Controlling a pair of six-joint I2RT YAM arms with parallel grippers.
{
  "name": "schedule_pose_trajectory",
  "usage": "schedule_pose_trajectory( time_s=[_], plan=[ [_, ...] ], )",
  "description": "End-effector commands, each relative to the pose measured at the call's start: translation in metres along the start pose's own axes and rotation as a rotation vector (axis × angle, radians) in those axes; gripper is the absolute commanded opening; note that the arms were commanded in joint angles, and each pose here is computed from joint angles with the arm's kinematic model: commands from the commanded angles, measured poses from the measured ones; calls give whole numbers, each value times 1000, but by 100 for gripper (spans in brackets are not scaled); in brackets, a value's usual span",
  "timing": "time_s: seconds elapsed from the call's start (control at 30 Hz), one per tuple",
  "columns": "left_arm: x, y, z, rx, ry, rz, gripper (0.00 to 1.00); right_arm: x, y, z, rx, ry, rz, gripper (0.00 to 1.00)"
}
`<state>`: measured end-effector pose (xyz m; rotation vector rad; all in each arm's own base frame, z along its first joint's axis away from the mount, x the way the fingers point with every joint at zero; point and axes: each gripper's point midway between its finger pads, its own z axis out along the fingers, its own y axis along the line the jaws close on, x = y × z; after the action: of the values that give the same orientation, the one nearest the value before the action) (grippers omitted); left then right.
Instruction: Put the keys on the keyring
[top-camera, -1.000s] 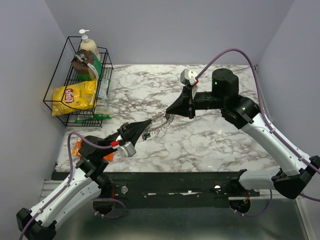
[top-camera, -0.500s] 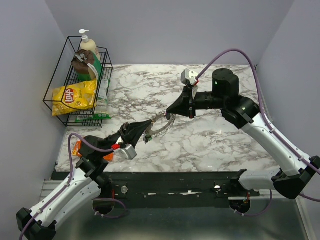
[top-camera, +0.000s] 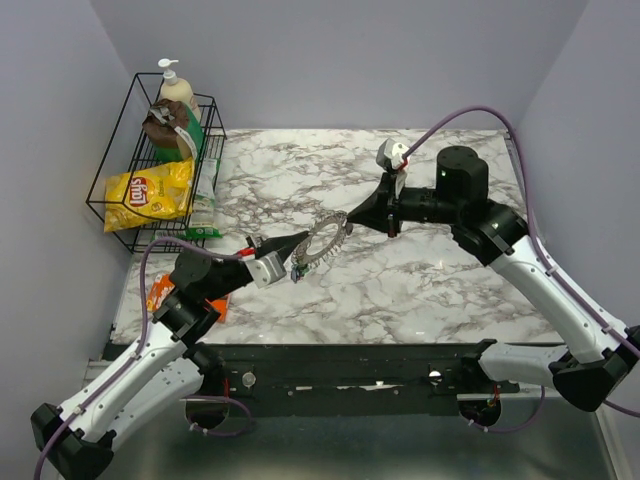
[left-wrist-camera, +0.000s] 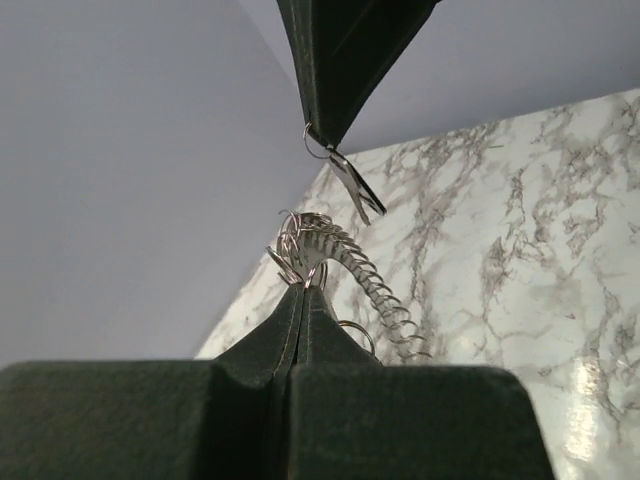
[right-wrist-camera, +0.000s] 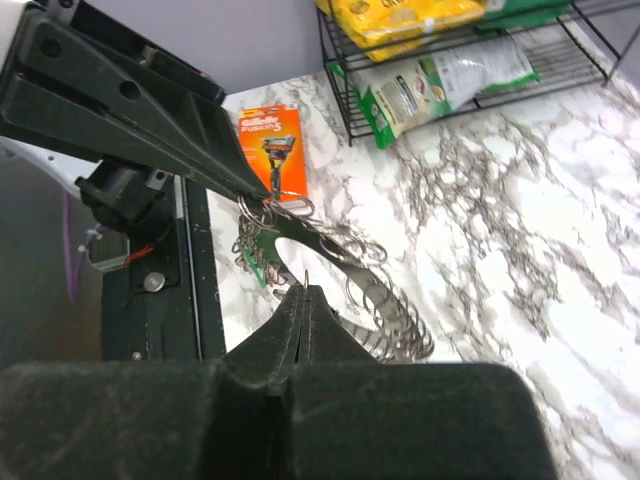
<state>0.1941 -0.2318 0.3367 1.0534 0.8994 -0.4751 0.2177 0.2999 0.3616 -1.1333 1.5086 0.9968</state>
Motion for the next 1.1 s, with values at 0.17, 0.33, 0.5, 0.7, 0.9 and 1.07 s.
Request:
schedule_pose_trajectory(
  time_s=[0.17,0.33,0.5,0.7,0.9,1.07],
  plan=[
    [34,5,-9,-118,154,-246,0,84,-20,2,95,106,243,1],
    [43,3,-11,-145,170,-321,0,158,-4,15,1,231,410,1],
    [46,-2,-9,-135,173,-368,0,198,2,25,-51,311,515,1],
    [55,-9,-8,-116,195,-396,0,213,-9,32,-14,345,524,12],
    [59,-15,-9,-96,206,-397,0,165,-22,31,15,248,388,80],
    [54,-20,-9,-49,195,-379,0,97,-17,21,-27,97,192,82]
  ],
)
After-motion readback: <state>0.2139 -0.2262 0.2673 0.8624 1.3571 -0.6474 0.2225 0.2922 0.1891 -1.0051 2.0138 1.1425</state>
